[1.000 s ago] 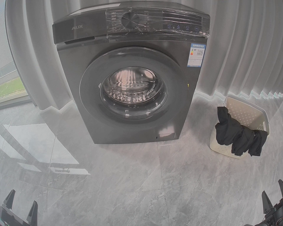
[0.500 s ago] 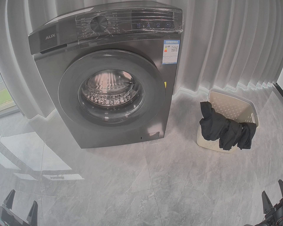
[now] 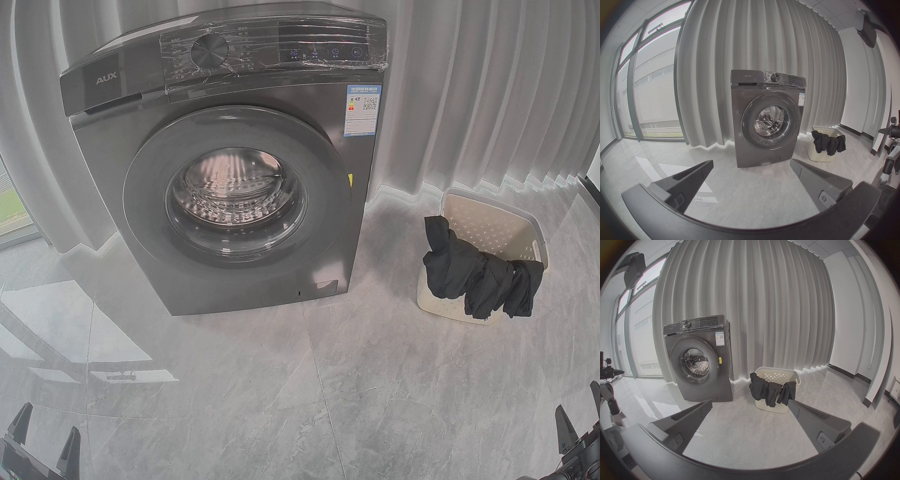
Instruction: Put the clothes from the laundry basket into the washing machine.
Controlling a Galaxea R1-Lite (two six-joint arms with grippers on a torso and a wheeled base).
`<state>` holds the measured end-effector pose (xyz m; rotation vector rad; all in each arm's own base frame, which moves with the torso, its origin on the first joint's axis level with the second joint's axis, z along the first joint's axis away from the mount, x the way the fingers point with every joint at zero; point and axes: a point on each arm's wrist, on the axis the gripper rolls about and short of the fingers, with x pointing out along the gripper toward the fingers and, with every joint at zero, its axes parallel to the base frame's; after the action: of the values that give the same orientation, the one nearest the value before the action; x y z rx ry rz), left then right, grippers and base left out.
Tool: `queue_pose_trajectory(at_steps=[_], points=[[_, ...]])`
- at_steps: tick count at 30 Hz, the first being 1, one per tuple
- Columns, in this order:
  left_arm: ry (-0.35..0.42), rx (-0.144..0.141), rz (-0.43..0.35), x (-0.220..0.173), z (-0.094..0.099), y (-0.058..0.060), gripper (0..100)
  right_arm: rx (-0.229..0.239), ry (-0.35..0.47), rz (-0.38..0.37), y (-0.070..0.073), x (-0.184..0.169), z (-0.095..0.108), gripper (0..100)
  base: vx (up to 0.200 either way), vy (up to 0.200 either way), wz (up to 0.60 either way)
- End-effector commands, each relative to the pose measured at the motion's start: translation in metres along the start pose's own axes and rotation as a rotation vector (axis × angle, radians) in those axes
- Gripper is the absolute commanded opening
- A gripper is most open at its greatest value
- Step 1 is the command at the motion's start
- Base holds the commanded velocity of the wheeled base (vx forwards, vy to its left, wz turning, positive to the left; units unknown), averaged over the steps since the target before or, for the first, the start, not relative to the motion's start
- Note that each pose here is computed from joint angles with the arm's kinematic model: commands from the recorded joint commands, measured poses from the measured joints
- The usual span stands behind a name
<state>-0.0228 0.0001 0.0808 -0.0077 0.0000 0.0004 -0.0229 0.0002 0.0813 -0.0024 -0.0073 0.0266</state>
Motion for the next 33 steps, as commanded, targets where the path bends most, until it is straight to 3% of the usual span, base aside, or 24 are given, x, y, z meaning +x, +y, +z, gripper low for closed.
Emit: queue_pose_trajectory(at_steps=[1,4,33], points=[[0.003,0.0,0.001,0.0002,-0.0052,0.0,100,-0.001,0.007,0.0,0.0,0.0005,-0.0051,100,0.0,0.0,0.0],[0.003,0.0,0.0,0.0002,-0.0052,0.0001,100,-0.001,0.007,0.0,0.0,0.0005,-0.0051,100,0.2,0.0,0.0],[0.003,-0.002,0.0,0.0002,-0.0052,0.0001,100,0.001,0.007,0.001,0.0,0.0005,-0.0051,100,0.0,0.0,-0.06]])
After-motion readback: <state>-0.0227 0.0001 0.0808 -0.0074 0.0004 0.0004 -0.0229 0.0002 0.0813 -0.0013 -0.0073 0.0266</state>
